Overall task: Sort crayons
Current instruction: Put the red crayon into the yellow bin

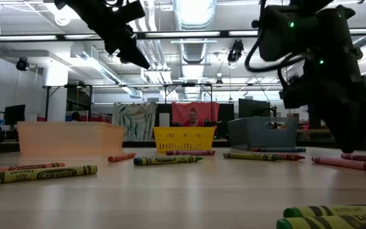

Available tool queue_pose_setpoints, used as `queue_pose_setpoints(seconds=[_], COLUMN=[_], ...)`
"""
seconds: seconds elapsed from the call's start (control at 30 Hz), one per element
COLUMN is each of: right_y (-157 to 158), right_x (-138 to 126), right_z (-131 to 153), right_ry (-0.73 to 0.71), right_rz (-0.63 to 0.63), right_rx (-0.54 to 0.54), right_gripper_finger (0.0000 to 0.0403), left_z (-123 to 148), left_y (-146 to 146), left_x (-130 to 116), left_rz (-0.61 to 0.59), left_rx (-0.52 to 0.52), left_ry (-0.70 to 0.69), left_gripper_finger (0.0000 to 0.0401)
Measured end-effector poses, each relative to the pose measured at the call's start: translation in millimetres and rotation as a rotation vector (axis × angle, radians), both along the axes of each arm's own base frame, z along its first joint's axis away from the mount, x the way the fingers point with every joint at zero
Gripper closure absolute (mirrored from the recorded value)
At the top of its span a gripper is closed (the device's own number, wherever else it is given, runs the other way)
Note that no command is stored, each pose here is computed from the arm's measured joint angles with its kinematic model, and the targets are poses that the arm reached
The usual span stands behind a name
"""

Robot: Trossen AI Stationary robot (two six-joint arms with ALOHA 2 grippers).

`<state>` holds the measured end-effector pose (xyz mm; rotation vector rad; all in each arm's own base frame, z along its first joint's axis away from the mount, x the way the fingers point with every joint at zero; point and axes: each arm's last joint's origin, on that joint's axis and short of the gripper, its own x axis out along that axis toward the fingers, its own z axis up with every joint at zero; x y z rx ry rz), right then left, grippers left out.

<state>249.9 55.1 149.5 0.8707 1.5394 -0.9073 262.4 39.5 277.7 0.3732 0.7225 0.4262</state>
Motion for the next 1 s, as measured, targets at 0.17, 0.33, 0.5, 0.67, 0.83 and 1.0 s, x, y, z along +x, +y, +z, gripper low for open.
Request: queue_pose_setpoints(seconds=[0.17,0.33,0.5,0.67,0.83,1.0], right_y=[0.9,1.1,1.0,-1.0,-13.8,-39.9], right_x=[4.3,7.6,7.8,4.3,2.2,1.7], right_z=[-14.3,-25.3,-25.3,-6.7,39.2,81.5], right_ry=[0.036,0.06,0.052,-0.016,-0.207,-0.44], right_rz=[0.057,0.076,0.089,0.105,0.1,0.122], right_rx=[0.001,0.003,0.002,-0.02,-0.109,-0.249], right_gripper_finger=[0.0301,0.0353,0.0389,0.0392,0.0394,0.0394], left_z=[0.1,0.2,-0.7,-2.7,-4.0,-2.7], left_y=[0.0,0.0,0.0,-0.1,-0.1,4.0], left_x=[0.1,0.1,0.0,-0.5,-0.7,-0.5], left_rz=[0.0,0.004,0.009,0.01,0.009,0.003], left_rx=[0.0,-0.005,-0.013,-0.014,-0.014,0.013], left_ry=[-0.002,-0.006,-0.009,-0.005,-0.001,0.003], left_gripper_finger=[0.0364,0.0364,0.0364,0.0364,0.0364,0.0364])
